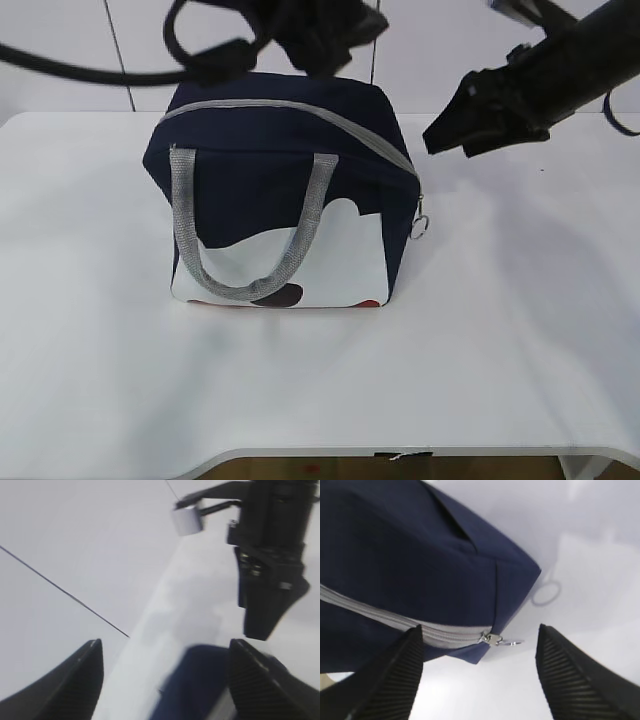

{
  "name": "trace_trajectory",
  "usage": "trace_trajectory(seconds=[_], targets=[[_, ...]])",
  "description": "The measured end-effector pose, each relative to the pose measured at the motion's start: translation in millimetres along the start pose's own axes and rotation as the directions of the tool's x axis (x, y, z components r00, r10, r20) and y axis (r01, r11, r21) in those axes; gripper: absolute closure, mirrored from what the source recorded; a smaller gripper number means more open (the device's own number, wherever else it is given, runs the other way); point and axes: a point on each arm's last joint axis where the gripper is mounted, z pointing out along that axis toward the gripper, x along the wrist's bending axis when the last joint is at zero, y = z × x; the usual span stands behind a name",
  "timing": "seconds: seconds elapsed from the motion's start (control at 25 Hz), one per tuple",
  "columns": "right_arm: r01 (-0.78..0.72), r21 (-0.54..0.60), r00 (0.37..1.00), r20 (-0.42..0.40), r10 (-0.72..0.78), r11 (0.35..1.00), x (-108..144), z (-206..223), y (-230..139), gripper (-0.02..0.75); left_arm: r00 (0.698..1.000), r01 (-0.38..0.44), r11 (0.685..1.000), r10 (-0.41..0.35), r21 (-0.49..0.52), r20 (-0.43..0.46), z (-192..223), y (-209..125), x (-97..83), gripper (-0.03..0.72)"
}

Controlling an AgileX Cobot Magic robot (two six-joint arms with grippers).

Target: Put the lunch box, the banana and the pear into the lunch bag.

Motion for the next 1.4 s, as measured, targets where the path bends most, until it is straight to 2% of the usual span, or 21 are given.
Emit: trace_trajectory(seconds=[0.32,0.52,0.64,0.8,1.04,1.24,1.4], targets=[[-0.004,-0.120,0.999,0.049,0.010,0.993,1,-57,15,0.182,0.986,0.023,0.995,-0.039,-0.096,-0.160,-32,24,56.2,0.113],[0.002,-0.158,0.998,0.064,0.008,0.987,11,-78,15,0.182,0.962,0.034,0.990,-0.069,-0.135,-0.264,-72,27,87.3,0.174],[0.012,-0.175,0.998,0.069,0.000,0.985,19,-89,16,0.182,0.949,0.049,0.988,-0.091,-0.145,-0.302,-99,31,98.2,0.195],[0.015,-0.189,0.995,0.103,0.004,0.982,31,-105,14,0.182,0.935,0.102,0.991,-0.125,-0.088,-0.330,-137,28,106.9,0.200],[0.011,-0.228,0.990,0.138,0.021,0.974,52,-132,11,0.182,0.903,0.204,0.978,-0.203,-0.038,-0.380,-190,23,113.4,0.201],[0.006,-0.266,0.990,0.138,0.032,0.964,71,-152,7,0.182,0.874,0.257,0.965,-0.253,-0.046,-0.416,-231,23,111.6,0.201],[0.012,-0.262,0.989,0.147,0.028,0.965,84,-165,1,0.182,0.863,0.279,0.960,-0.261,-0.022,-0.433,-254,22,107.1,0.201]])
